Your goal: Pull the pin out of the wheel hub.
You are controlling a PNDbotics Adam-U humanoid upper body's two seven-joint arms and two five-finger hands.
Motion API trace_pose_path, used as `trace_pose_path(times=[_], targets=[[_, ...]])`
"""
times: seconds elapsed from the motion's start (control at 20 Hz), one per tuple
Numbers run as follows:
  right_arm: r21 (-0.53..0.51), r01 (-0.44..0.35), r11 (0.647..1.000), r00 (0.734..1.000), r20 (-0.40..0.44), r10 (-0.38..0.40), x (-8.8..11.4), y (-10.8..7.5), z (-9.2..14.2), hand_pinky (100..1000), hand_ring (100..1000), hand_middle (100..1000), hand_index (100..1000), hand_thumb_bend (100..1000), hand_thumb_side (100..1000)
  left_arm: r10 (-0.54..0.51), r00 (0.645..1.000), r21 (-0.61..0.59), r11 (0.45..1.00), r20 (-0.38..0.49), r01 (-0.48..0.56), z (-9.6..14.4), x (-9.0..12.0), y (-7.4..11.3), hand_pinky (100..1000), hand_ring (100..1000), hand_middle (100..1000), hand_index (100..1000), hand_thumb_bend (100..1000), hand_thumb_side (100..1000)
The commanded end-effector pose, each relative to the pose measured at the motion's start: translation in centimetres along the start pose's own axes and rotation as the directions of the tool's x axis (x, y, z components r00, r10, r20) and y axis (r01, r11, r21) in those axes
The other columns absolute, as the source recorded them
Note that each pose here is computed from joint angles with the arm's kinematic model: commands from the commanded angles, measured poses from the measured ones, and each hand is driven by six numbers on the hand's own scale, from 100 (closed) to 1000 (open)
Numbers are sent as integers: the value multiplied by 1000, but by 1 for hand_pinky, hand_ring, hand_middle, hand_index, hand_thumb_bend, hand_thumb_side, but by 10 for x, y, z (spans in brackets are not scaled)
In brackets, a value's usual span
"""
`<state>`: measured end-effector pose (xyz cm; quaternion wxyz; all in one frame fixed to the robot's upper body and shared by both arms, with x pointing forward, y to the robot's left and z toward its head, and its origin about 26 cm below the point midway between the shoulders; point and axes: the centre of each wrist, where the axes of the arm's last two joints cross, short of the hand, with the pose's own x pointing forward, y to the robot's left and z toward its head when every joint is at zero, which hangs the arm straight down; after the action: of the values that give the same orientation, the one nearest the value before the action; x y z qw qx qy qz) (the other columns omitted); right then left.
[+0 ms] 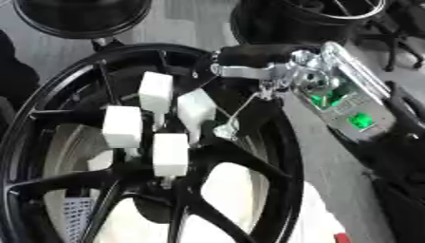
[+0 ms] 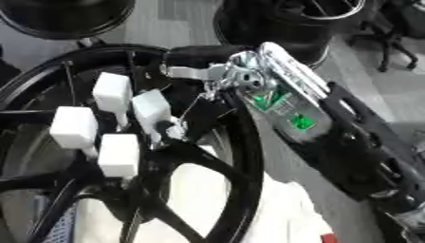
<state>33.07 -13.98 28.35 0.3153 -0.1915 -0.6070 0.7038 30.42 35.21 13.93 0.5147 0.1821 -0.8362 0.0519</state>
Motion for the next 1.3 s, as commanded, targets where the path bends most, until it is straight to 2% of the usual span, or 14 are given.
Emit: trace_pose_path(times=[0.05, 0.3, 0.35, 0.8, 0.85, 1.0, 1.05, 1.3], targets=[[-10, -6, 1000, 1000, -1, 6, 0, -7, 3, 900, 857, 754, 864, 221, 225, 0, 1000, -7, 1000, 30, 0, -4, 8, 1, 800, 695, 608, 808, 100, 723], [-9, -2, 1000, 1000, 0, 2, 1, -7, 3, 900, 857, 754, 864, 221, 225, 1, 1000, -7, 1000, 30, -1, -4, 8, 1, 800, 695, 608, 808, 100, 723], [-13, 5, 1000, 1000, 1, -5, 1, -7, 3, 884, 812, 641, 789, 177, 202, 1, 1000, -6, 1000, 28, -1, -4, 8, 1, 800, 696, 609, 807, 100, 727], [-39, 40, 998, 999, 14, -39, 2, -8, 2, 867, 769, 504, 683, 116, 202, 2, 1000, -3, 1000, 28, -2, -4, 8, 0, 801, 696, 609, 807, 100, 726], [-48, 45, 998, 999, 16, -44, 2, -8, 3, 857, 748, 459, 634, 100, 189, 2, 1000, -2, 1000, 27, -2, -4, 8, 0, 802, 697, 610, 807, 100, 724], [-82, 69, 994, 998, 11, -69, 1, -10, 3, 842, 708, 412, 587, 100, 126, 3, 1000, -2, 1000, 26, -3, -4, 8, 0, 803, 697, 610, 807, 100, 726], [-94, 79, 992, 997, 9, -78, 1, -11, 3, 824, 659, 371, 545, 100, 100, 3, 1000, -2, 1000, 25, -3, -4, 8, 0, 803, 697, 610, 807, 100, 727], [-143, 107, 984, 994, 19, -106, 1, -17, 5, 804, 601, 308, 486, 100, 100, 5, 1000, 0, 1000, 21, -5, -4, 7, 0, 805, 697, 610, 806, 100, 727]])
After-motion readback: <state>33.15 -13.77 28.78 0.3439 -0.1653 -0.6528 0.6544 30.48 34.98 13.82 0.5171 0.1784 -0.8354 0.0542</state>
